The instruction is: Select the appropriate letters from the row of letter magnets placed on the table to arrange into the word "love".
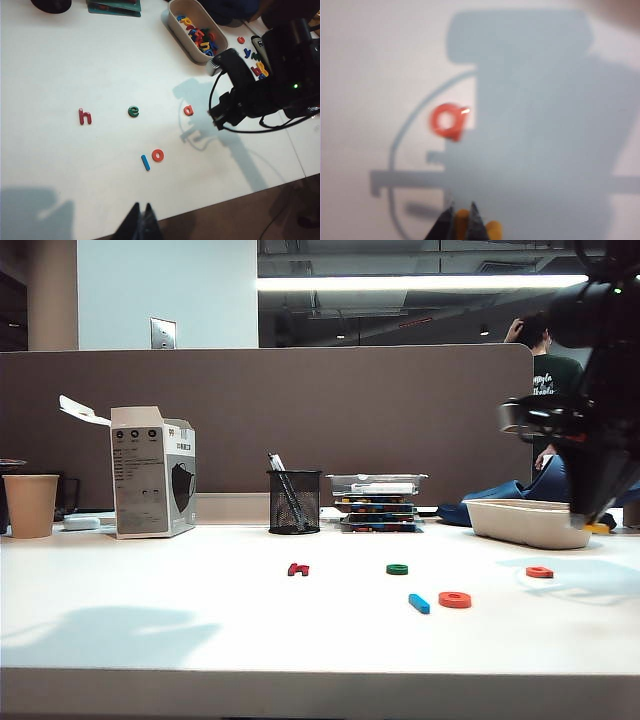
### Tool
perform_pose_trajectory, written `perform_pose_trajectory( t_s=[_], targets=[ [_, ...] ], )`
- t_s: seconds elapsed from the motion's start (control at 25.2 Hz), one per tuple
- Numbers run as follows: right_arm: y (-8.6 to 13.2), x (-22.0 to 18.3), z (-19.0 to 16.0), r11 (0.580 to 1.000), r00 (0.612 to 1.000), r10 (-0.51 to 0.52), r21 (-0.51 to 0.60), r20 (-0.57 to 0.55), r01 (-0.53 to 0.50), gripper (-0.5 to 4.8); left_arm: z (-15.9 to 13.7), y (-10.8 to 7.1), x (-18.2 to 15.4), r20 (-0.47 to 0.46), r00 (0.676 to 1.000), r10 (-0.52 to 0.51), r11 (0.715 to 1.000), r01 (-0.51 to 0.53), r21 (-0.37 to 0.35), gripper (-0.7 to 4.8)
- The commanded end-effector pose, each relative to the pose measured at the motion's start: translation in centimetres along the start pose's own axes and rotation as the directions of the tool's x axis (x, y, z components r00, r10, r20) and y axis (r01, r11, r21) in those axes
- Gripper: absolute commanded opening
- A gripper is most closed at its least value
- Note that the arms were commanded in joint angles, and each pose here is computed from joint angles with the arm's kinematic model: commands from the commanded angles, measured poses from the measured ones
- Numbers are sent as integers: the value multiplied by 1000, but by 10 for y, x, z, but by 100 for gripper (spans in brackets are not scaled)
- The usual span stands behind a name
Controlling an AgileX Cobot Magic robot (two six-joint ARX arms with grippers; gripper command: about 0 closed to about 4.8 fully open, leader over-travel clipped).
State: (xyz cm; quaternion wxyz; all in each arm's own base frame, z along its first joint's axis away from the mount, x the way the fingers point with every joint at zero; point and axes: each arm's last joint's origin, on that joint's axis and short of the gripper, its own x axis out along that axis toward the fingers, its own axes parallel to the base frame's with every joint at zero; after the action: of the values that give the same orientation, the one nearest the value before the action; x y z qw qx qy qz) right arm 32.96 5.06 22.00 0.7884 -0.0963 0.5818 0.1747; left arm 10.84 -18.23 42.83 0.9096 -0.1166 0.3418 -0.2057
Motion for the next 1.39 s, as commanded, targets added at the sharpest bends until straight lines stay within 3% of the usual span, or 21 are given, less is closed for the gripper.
perform_pose_trajectory(
  t_s=[0.04,0.2,0.52,1.11,1.27,1.39],
  targets=[
    [18,5,-9,999,1000,25,29,7,-25,-9,1,0,-1,9,1000,-6,1000,6,-3,-5],
    [37,27,-27,993,995,104,57,3,-104,-9,1,0,-1,9,1000,-5,1000,5,-3,-5],
    [69,39,-24,992,990,125,6,60,-126,-9,1,0,-1,8,1000,-7,1000,7,-3,-5],
    [75,49,-36,991,992,128,43,-16,-127,-8,1,0,-1,9,1000,-6,1000,6,-3,-5],
    [75,49,-36,991,992,128,43,-16,-127,62,1,0,-1,8,1000,-6,1000,6,-3,-5],
    [75,48,-35,991,991,130,42,-12,-129,68,1,0,-1,9,1000,-6,1000,6,-3,-5]
  ],
)
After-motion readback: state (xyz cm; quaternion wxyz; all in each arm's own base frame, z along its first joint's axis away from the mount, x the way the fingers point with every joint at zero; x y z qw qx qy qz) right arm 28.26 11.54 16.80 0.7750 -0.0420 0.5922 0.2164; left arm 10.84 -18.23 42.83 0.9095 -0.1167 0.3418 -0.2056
